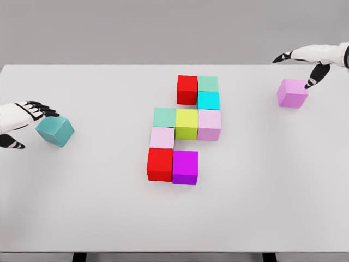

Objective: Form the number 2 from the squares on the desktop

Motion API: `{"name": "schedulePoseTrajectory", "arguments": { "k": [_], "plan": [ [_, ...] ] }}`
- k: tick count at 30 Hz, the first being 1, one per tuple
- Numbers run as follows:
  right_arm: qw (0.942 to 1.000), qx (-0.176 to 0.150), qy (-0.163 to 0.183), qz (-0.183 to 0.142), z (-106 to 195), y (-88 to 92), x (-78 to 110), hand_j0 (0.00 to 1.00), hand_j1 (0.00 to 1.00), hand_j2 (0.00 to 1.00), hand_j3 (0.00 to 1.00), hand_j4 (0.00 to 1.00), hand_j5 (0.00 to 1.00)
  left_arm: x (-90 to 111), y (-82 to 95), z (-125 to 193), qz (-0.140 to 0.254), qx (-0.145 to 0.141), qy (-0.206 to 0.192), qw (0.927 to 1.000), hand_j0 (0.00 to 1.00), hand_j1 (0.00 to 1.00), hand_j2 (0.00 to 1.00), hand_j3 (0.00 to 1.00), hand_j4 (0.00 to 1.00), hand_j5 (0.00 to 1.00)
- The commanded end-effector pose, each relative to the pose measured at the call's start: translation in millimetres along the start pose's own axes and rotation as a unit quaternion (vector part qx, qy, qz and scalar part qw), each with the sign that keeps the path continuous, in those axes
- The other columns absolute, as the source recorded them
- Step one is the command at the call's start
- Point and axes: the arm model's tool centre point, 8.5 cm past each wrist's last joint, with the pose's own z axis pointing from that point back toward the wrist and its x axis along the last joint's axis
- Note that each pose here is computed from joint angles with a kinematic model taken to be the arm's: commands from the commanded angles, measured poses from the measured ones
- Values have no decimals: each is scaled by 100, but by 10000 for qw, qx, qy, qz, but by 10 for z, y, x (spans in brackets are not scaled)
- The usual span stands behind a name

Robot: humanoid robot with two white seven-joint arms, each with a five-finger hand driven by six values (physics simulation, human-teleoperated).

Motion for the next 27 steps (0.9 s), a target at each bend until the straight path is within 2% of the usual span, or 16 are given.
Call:
{"name": "schedulePoseTrajectory", "arguments": {
  "k": [1,7,15,19,27],
  "plan": [
    [9999,56,68,67,2,9,-14,96,96,96,96,96,96,22,-17,-45,134,68,-45,9999,100,100,100,100,100,100],
    [9961,498,404,614,-16,69,-52,98,98,98,98,98,98,49,-8,-117,161,127,-103,9997,100,100,100,100,100,100],
    [9951,580,458,664,-16,110,-73,98,98,98,98,98,98,113,32,-327,109,84,-281,9995,100,100,100,100,100,100],
    [9943,675,428,705,-66,165,-41,98,98,98,98,98,98,121,105,-379,-34,-3,-342,9994,100,100,100,100,100,100],
    [9938,753,307,752,-186,214,71,98,98,98,98,98,98,108,84,-383,-61,-79,-329,9994,100,100,100,100,100,100]
  ]
}}
